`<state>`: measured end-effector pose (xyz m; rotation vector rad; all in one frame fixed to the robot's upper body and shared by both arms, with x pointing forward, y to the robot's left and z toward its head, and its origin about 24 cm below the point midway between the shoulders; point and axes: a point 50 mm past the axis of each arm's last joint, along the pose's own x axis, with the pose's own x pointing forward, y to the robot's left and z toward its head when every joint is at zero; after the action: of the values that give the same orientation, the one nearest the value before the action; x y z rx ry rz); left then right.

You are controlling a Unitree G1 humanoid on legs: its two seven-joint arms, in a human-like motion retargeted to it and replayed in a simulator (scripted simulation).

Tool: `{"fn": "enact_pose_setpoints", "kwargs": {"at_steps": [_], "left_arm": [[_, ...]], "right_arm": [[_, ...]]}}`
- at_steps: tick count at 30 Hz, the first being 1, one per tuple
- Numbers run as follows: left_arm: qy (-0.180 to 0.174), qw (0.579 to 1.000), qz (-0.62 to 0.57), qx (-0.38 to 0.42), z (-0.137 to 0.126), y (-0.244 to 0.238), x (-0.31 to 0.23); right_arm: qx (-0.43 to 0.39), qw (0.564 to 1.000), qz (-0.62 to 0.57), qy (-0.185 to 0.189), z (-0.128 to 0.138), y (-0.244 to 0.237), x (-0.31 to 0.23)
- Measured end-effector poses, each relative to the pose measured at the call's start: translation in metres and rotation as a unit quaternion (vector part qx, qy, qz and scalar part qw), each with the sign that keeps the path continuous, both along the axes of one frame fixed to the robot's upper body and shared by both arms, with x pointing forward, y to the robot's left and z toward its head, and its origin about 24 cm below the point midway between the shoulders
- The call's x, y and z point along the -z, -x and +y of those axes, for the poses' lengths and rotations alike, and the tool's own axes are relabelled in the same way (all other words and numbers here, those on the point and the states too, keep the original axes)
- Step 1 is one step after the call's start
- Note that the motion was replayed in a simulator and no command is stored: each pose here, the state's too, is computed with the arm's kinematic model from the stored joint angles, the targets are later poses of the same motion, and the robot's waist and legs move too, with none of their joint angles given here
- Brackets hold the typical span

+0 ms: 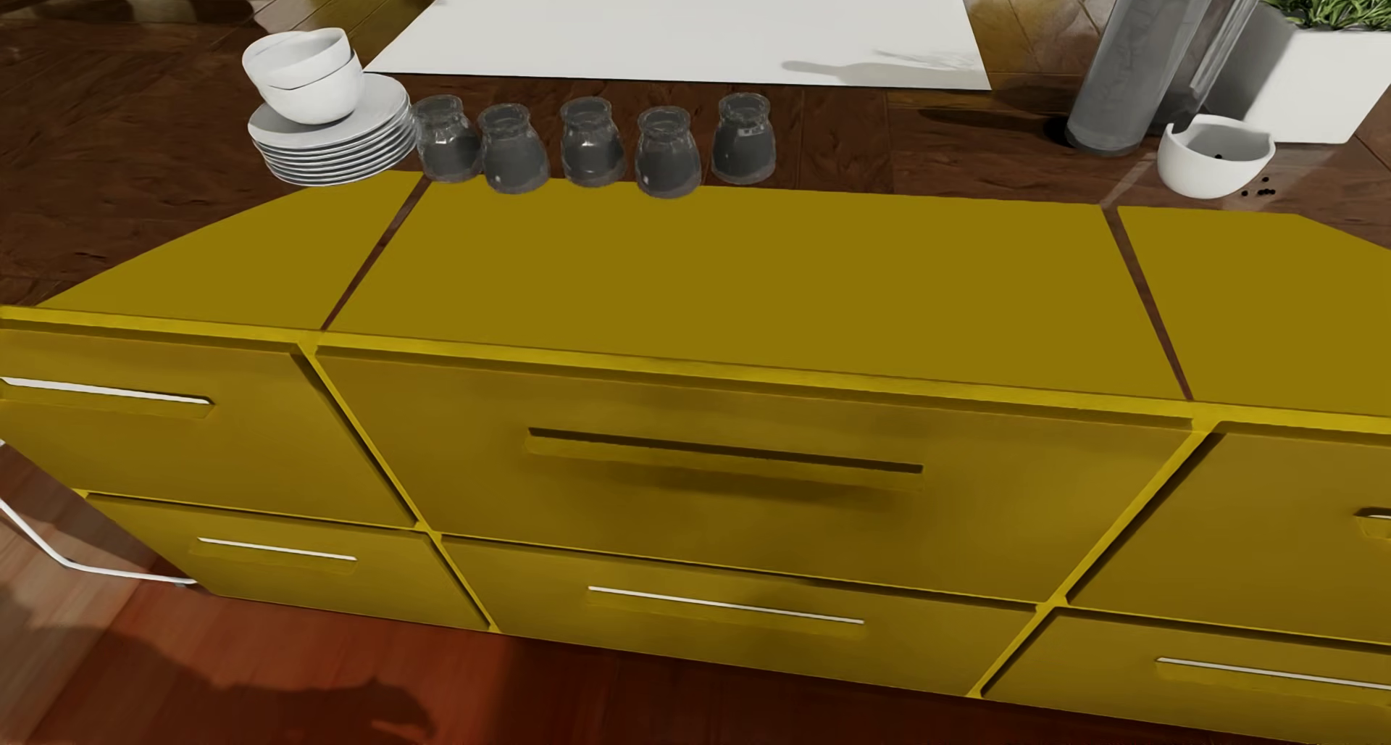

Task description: Walk to the corner

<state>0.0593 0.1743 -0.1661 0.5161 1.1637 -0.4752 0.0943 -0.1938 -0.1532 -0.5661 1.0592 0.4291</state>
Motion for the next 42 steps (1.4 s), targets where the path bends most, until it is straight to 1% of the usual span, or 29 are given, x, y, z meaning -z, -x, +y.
{"fn": "enact_pose_setpoints", "kwargs": {"at_steps": [8,18,25,28,32,36,39,42], "left_arm": [[-0.001,1.000,0.003,0.002,0.000,0.001,0.000],[-0.008,1.000,0.001,-0.017,0.006,-0.001,0.000],[-0.017,1.000,0.003,0.005,0.009,-0.003,0.000],[-0.019,1.000,0.003,0.015,0.009,-0.005,0.000],[-0.023,1.000,0.001,0.009,0.012,-0.007,0.000],[-0.024,1.000,-0.001,0.021,0.011,-0.010,0.000],[-0.030,0.999,0.003,0.012,0.016,-0.008,0.000],[-0.026,0.999,-0.006,0.021,0.013,-0.013,-0.001]], "right_arm": [[-0.001,1.000,0.001,-0.004,0.003,0.002,0.000],[0.008,1.000,0.001,-0.007,0.003,0.002,0.001],[-0.018,1.000,0.007,-0.006,0.009,0.002,0.002],[-0.011,1.000,0.005,-0.004,0.007,0.001,0.002],[-0.014,1.000,0.003,-0.006,0.008,-0.001,0.002],[-0.026,1.000,0.003,-0.007,0.012,-0.002,0.002],[-0.023,1.000,0.003,-0.009,0.012,-0.001,0.002],[-0.034,0.999,0.002,-0.007,0.012,-0.002,0.001]]}}
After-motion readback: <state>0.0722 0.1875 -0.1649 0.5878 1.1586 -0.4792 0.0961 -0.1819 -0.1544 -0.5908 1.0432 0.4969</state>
